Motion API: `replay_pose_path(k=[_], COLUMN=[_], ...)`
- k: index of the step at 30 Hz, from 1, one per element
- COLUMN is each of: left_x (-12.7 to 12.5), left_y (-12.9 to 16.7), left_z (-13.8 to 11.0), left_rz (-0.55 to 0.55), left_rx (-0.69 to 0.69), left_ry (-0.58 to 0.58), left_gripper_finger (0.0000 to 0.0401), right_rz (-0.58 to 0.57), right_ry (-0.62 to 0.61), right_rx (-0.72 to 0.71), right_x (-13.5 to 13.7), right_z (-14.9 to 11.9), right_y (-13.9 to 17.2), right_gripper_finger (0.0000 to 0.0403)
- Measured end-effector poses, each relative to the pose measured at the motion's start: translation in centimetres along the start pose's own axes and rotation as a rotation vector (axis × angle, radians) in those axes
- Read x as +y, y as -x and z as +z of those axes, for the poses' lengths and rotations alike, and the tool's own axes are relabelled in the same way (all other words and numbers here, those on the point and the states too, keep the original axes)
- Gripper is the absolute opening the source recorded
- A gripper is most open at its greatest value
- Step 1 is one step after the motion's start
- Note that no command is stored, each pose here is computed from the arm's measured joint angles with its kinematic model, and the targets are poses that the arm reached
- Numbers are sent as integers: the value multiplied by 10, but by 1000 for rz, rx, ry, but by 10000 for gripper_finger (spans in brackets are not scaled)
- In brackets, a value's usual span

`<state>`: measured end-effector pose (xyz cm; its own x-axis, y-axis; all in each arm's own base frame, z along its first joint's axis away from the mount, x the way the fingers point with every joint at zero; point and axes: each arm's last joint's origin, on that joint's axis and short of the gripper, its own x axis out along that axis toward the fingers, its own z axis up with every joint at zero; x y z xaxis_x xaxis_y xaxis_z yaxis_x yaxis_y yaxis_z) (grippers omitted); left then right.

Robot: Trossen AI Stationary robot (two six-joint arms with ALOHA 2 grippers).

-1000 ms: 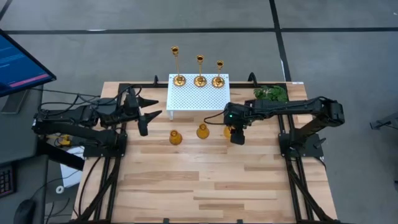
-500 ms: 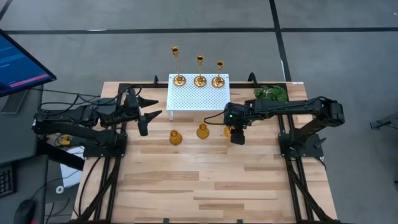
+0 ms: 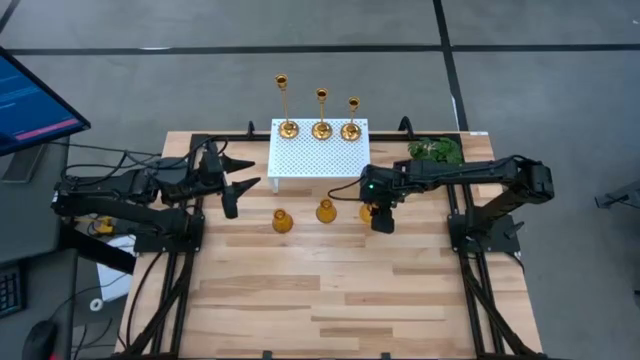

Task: Pick & Place candle stick holders
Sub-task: Put the right yellow glass candle holder on the shelf

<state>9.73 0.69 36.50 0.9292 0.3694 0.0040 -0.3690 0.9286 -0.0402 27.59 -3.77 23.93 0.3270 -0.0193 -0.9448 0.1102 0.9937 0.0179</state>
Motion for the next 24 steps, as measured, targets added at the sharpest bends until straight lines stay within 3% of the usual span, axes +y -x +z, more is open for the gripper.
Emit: replay_pose_path(k=[6,16,24], left_x=[0,0,0], left_y=[0,0,0], left_z=[0,0,0], left_rz=[-1,-1,0], left_rx=[0,0,0], left_ry=[0,0,4], left_gripper_finger=[214,214,214], right_rz=[3,-7,-28], right_ry=[2,-81,-91], right_rx=[-28,-172,-293], right_x=[1,-4,-11], right_z=[-1,-10,-2], right_y=[7,46,91], right_gripper_finger=[152,179,152])
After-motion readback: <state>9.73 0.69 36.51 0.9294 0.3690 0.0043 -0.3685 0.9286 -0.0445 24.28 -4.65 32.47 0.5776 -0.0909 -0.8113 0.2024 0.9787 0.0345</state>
